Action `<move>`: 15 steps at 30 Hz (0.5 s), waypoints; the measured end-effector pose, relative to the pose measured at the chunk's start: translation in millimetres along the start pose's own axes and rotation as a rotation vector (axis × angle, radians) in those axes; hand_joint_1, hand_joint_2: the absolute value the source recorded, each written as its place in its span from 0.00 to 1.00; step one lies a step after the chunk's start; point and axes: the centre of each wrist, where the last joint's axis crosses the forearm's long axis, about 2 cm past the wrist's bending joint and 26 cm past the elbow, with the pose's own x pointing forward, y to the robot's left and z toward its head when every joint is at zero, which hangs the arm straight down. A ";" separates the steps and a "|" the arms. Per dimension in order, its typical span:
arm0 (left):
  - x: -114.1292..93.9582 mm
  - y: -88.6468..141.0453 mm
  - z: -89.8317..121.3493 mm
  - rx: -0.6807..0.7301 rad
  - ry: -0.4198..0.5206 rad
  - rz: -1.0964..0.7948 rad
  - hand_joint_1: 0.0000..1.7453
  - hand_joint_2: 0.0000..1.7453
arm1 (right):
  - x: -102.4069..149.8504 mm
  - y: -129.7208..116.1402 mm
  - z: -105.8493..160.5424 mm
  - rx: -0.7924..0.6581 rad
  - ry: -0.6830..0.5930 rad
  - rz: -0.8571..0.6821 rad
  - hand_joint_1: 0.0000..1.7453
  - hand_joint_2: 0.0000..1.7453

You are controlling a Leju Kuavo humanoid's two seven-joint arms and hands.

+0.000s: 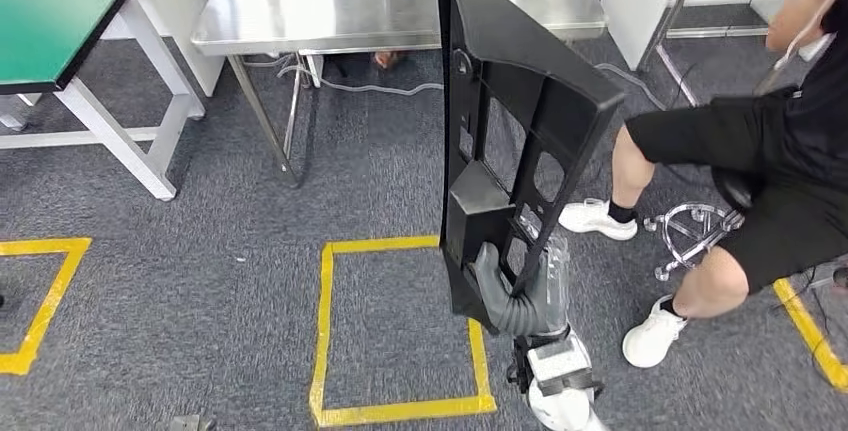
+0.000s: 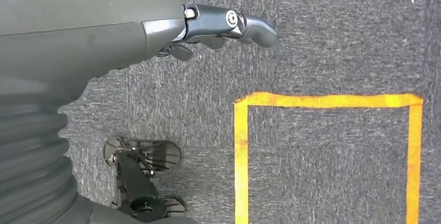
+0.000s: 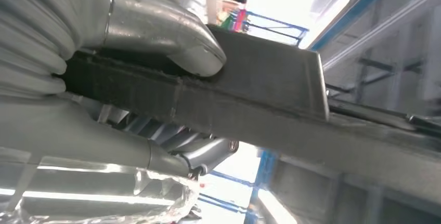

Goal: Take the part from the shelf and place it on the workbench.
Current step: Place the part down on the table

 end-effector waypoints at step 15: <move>-1.5 6.0 0.0 0.019 0.026 -0.016 0.00 1.00 | 2.6 4.7 -0.6 0.004 -0.003 -0.012 1.00 1.00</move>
